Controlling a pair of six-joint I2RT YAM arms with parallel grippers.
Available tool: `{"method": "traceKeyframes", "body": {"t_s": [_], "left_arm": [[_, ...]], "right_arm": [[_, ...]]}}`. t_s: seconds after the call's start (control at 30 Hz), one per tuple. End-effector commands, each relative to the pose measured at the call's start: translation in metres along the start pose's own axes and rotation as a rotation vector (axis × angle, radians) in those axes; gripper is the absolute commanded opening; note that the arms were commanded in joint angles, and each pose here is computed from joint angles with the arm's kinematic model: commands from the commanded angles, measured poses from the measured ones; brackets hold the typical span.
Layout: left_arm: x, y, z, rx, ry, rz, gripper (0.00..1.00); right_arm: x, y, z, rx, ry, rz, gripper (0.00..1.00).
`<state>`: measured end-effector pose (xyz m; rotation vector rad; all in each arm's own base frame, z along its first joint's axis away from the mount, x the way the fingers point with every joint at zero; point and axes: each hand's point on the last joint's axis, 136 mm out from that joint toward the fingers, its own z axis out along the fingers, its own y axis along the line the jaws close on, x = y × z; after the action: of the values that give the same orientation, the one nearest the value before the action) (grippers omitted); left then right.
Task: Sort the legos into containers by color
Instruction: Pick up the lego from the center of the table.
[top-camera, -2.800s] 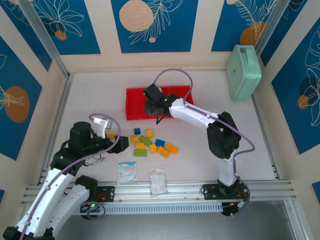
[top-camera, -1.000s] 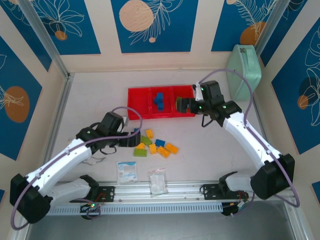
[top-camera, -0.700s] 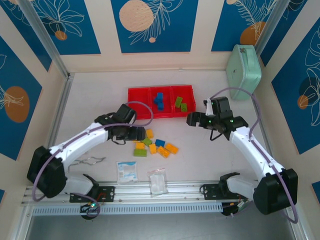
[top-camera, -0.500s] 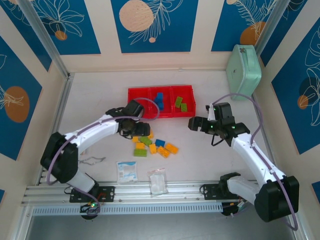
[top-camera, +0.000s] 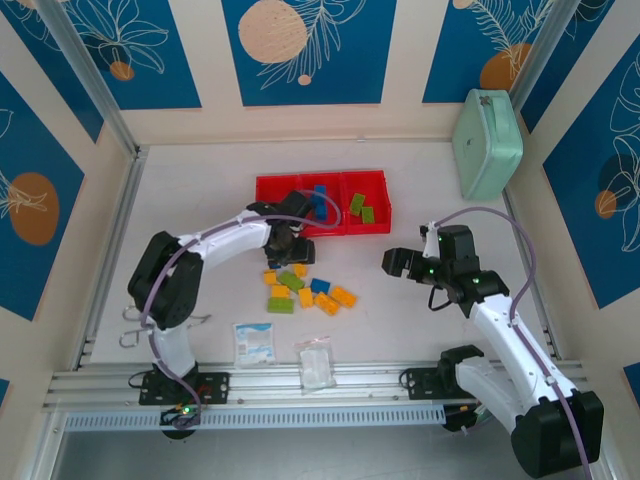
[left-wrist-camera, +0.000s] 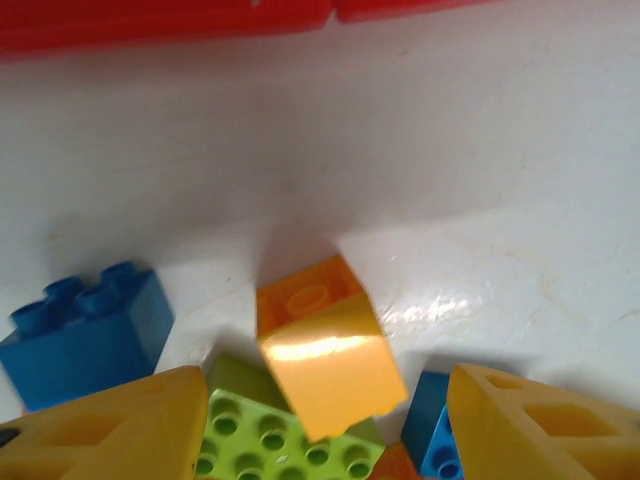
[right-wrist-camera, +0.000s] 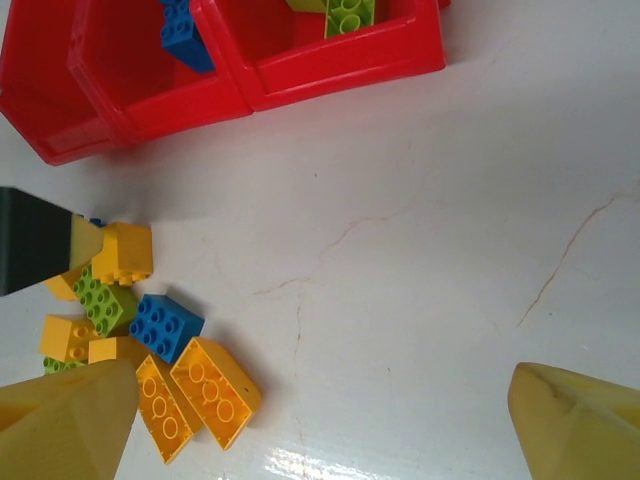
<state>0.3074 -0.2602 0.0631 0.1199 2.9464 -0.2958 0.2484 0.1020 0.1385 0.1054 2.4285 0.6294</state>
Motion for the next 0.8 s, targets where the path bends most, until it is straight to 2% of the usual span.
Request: {"method": "traceKeyframes", "body": {"t_s": [0.0, 0.3, 0.6, 0.77], "left_arm": [[0.005, -0.003, 0.005, -0.031, 0.041, -0.003, 0.63], [0.011, 0.006, 0.019, -0.082, 0.085, -0.004, 0.61], [0.007, -0.005, 0.031, -0.038, 0.091, 0.013, 0.57], [0.004, -0.007, 0.039, -0.044, 0.109, 0.031, 0.48]], "right_arm": [[0.002, 0.002, -0.001, -0.022, -0.001, 0.007, 0.95], [0.006, -0.002, 0.001, -0.01, 0.006, 0.015, 0.95], [0.005, -0.004, 0.0, -0.002, 0.0, 0.021, 0.95], [0.006, -0.004, 0.0, -0.002, 0.0, 0.026, 0.95]]}}
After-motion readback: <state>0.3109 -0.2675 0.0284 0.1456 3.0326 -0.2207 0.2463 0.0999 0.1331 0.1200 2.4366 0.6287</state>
